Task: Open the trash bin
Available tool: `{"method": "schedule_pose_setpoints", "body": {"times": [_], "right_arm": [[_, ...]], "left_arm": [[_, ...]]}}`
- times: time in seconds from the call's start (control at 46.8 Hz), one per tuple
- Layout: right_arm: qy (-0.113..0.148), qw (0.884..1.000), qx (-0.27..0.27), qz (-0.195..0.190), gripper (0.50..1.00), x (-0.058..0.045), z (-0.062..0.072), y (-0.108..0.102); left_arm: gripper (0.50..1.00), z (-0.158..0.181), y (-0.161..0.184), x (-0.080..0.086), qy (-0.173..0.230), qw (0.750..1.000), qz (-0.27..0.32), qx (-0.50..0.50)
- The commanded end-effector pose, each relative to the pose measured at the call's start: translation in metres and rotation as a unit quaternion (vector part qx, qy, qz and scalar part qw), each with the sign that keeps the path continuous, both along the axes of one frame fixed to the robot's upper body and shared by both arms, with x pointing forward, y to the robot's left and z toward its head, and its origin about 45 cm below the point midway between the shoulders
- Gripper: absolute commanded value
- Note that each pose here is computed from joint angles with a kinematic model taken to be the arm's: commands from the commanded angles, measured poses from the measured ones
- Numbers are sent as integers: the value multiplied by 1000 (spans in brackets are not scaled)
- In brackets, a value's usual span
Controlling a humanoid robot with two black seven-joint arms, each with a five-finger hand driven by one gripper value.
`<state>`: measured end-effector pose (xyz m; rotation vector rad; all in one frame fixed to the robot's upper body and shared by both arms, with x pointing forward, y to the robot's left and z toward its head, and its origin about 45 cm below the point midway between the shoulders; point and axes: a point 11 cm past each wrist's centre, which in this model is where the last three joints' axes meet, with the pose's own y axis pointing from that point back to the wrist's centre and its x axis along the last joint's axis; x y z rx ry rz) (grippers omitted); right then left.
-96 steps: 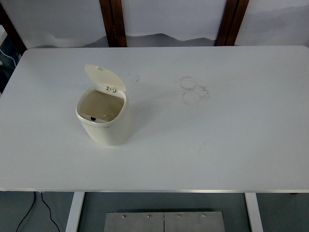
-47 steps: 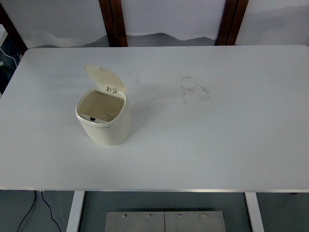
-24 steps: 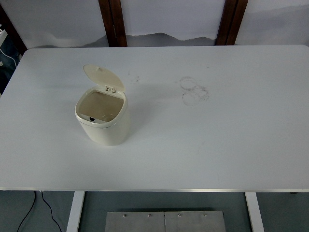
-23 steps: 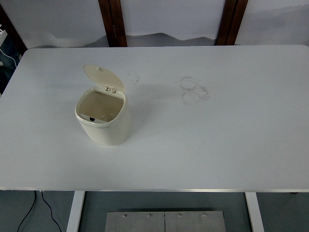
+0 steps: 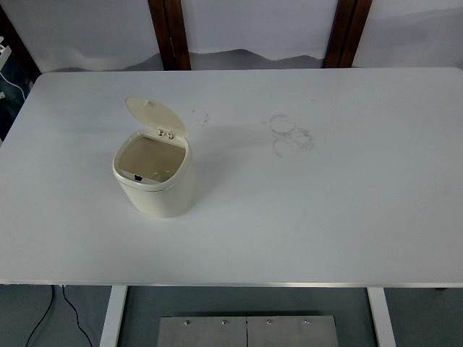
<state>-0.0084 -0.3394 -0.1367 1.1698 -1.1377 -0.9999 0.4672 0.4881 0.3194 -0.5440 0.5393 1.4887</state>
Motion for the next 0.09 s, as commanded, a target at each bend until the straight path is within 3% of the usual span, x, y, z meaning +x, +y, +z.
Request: {"method": "schedule_pose_setpoints", "body": {"times": [0.0, 0.064], "right_arm": [[0, 1000, 0, 0, 995, 0, 0, 0], [0, 1000, 0, 1, 995, 0, 0, 0]], "left_arm": [[1000, 0, 0, 0, 0, 1000, 1, 0], [1000, -1, 0, 0, 1, 1000, 0, 0]]}}
